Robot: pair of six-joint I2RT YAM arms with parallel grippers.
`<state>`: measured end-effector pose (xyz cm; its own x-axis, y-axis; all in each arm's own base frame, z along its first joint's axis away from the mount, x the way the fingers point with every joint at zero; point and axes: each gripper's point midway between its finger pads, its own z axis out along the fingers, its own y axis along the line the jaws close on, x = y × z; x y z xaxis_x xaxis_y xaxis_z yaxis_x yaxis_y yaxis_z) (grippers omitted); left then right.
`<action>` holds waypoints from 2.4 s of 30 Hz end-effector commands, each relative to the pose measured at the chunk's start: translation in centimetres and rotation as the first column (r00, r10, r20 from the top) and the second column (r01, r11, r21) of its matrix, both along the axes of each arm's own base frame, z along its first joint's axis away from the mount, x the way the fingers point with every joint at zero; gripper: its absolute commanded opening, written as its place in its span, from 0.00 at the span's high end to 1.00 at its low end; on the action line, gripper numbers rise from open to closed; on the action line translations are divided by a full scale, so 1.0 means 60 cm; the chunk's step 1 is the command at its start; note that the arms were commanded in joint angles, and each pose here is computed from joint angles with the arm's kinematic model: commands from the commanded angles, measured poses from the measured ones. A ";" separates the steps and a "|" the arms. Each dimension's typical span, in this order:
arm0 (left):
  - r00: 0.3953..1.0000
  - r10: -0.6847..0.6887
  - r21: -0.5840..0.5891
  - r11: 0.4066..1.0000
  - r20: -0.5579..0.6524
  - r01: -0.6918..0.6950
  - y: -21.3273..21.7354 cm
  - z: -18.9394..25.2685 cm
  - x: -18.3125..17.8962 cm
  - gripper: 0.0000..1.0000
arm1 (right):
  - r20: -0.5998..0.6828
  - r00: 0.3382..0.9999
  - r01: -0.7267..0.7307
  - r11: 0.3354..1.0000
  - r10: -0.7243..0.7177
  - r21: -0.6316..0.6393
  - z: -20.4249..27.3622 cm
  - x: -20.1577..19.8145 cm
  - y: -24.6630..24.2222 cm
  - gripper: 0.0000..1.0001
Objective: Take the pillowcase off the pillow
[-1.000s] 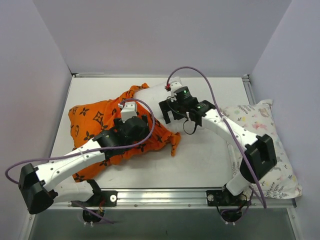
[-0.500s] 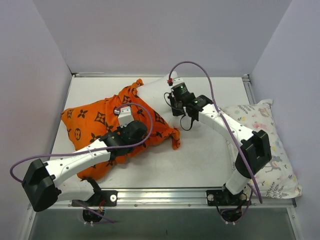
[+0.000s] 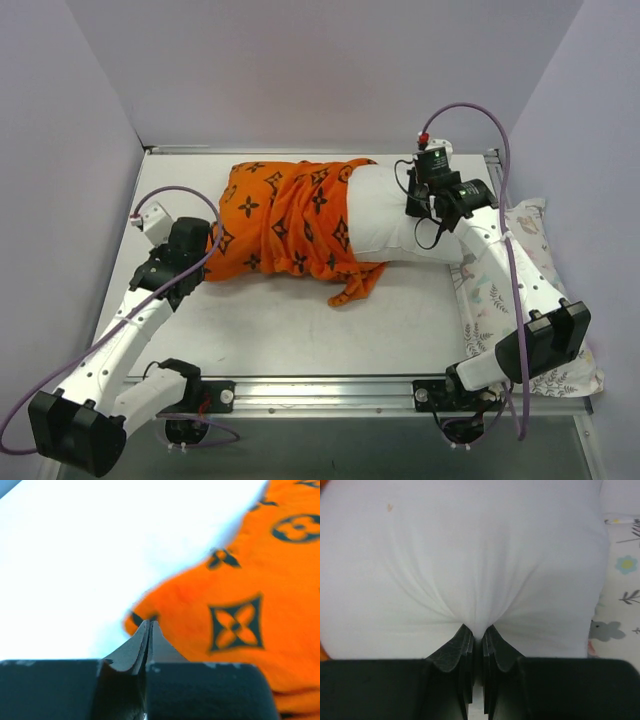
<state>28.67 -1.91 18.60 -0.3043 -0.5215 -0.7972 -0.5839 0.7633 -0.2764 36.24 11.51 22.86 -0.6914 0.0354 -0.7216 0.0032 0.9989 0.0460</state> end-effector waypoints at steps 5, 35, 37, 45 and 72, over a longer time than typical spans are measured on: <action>0.990 -0.133 -0.026 0.991 -0.055 0.132 -0.030 -0.030 -0.016 1.00 | 0.061 0.998 -0.005 0.999 0.007 -0.035 0.044 -0.009 -0.011 1.00; 0.801 -0.479 -0.121 0.827 0.359 0.549 -0.281 -0.021 0.070 0.78 | 0.070 0.993 -0.092 0.994 0.096 -0.063 0.051 -0.065 0.037 1.00; 0.816 -0.473 -0.102 0.842 0.333 0.530 -0.263 -0.012 0.073 1.00 | 0.076 0.993 -0.086 0.994 0.092 -0.068 0.054 -0.065 0.033 1.00; 0.963 -0.063 -0.065 0.994 0.262 0.083 0.004 0.057 0.040 1.00 | 0.118 0.993 -0.025 0.999 0.030 -0.042 0.092 -0.065 -0.001 1.00; 0.793 -0.598 0.289 0.783 0.112 0.550 -0.228 0.351 0.079 1.00 | 0.106 0.929 -0.363 0.823 0.354 0.437 0.138 -0.105 0.158 1.00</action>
